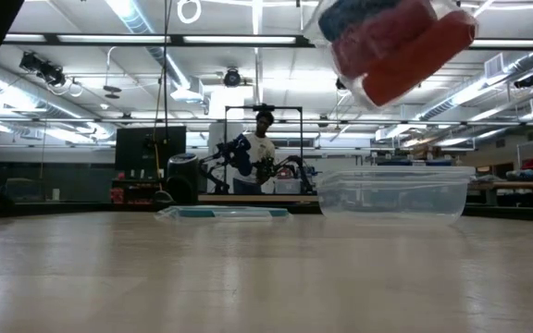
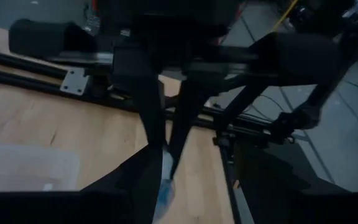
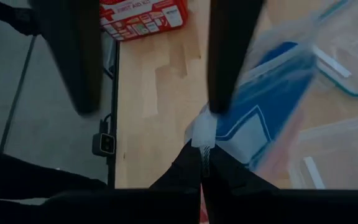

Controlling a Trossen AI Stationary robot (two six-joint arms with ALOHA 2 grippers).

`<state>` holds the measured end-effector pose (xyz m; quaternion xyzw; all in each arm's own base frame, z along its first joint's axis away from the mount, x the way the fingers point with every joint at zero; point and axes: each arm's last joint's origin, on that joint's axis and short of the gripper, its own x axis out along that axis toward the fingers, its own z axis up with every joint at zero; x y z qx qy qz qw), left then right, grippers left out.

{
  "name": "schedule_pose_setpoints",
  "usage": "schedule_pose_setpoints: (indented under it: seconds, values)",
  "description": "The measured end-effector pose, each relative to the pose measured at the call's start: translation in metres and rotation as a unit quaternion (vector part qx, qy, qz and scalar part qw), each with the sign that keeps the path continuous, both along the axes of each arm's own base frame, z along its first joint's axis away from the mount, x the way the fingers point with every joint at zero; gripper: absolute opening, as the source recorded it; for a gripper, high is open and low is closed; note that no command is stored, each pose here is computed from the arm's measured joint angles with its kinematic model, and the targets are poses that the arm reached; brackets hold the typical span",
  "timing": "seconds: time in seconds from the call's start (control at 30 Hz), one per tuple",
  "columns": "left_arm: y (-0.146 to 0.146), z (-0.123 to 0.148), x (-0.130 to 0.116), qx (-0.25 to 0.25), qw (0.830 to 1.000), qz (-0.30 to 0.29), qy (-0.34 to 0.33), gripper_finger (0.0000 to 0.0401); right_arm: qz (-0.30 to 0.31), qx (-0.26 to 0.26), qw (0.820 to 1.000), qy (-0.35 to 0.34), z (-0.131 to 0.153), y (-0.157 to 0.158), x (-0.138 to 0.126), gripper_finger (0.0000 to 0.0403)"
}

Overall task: Roll bandage
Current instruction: Close the transparent zip bag

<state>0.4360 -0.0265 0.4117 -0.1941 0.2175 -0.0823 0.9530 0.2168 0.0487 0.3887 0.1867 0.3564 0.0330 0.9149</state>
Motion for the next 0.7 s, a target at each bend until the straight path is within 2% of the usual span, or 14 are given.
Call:
schedule_pose_setpoints:
  seconds: [0.47,0.57,0.7]
  values:
    - [0.0,-0.012,0.008,0.016,1.0,0.001,0.013,0.0196,0.003,-0.007,1.0,-0.015,0.001,-0.002,0.003,0.0]
    - [0.0,-0.012,0.007,0.027,1.0,-0.003,0.012,0.017,0.003,-0.007,1.0,-0.016,0.002,-0.002,0.003,0.0]
    - [0.0,-0.012,0.007,0.029,0.999,-0.003,0.014,0.0115,0.003,-0.007,1.0,-0.017,0.002,-0.002,0.003,0.0]
